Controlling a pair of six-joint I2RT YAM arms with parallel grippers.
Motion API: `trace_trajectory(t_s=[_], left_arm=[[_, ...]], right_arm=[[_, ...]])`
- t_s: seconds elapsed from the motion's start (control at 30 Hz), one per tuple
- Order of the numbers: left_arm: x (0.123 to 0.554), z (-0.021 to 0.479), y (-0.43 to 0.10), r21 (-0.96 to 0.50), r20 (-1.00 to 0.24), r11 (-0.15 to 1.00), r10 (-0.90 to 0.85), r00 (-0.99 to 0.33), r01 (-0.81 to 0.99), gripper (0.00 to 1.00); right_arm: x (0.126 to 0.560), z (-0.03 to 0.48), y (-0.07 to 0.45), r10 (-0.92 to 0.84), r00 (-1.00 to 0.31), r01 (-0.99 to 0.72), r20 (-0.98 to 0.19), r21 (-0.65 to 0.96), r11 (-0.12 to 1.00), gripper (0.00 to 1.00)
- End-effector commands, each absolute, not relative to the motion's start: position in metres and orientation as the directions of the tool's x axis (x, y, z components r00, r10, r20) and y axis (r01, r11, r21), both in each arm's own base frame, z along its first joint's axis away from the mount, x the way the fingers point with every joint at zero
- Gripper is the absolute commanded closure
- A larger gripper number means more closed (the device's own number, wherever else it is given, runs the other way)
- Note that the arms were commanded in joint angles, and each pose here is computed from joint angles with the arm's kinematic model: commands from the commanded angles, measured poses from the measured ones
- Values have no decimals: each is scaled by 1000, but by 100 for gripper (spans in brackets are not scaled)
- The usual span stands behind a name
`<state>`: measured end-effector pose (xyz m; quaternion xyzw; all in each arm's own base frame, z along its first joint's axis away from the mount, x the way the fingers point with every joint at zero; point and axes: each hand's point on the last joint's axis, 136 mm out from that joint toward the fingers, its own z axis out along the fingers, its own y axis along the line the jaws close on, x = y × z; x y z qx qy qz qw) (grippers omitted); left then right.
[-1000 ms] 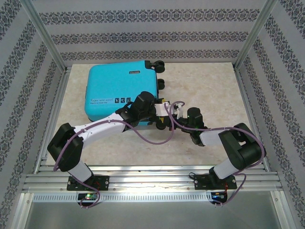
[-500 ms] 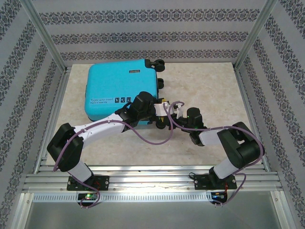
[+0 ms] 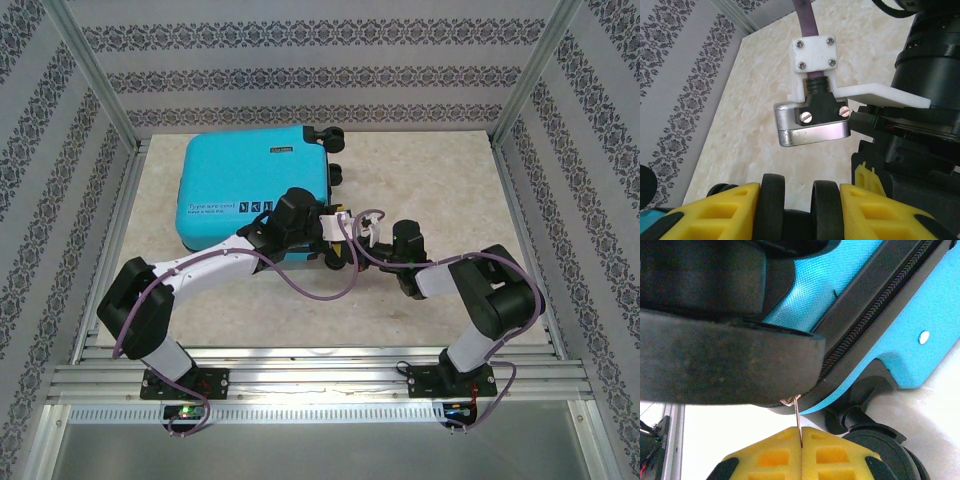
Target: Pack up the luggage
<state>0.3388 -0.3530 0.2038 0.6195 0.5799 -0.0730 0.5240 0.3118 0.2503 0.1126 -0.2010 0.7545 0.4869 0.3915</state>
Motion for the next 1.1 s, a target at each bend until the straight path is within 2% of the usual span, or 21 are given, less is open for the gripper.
trace_trajectory(t_s=[0.0, 0.6, 0.8, 0.93, 1.0, 1.07], left_arm=[[272, 203, -384, 394, -812, 26, 478, 335, 919, 100], [287, 211, -371, 311, -858, 30, 438, 267, 950, 100], [303, 212, -363, 308, -861, 81, 447, 242, 948, 100], [322, 223, -356, 347, -864, 203, 448, 229, 916, 100], [331, 239, -352, 350, -880, 274, 424, 214, 896, 88], [334, 261, -348, 337, -902, 333, 384, 199, 881, 68]], right_arm=[[348, 161, 245, 189, -444, -743, -876, 477, 469, 87], [333, 146, 250, 189, -517, -752, -835, 548, 366, 66], [324, 129, 259, 166, -555, -735, -815, 575, 361, 63], [327, 120, 253, 193, -576, -701, -795, 601, 385, 62], [326, 120, 251, 198, -578, -698, -791, 606, 383, 61], [324, 119, 251, 195, -579, -699, -792, 604, 382, 61]])
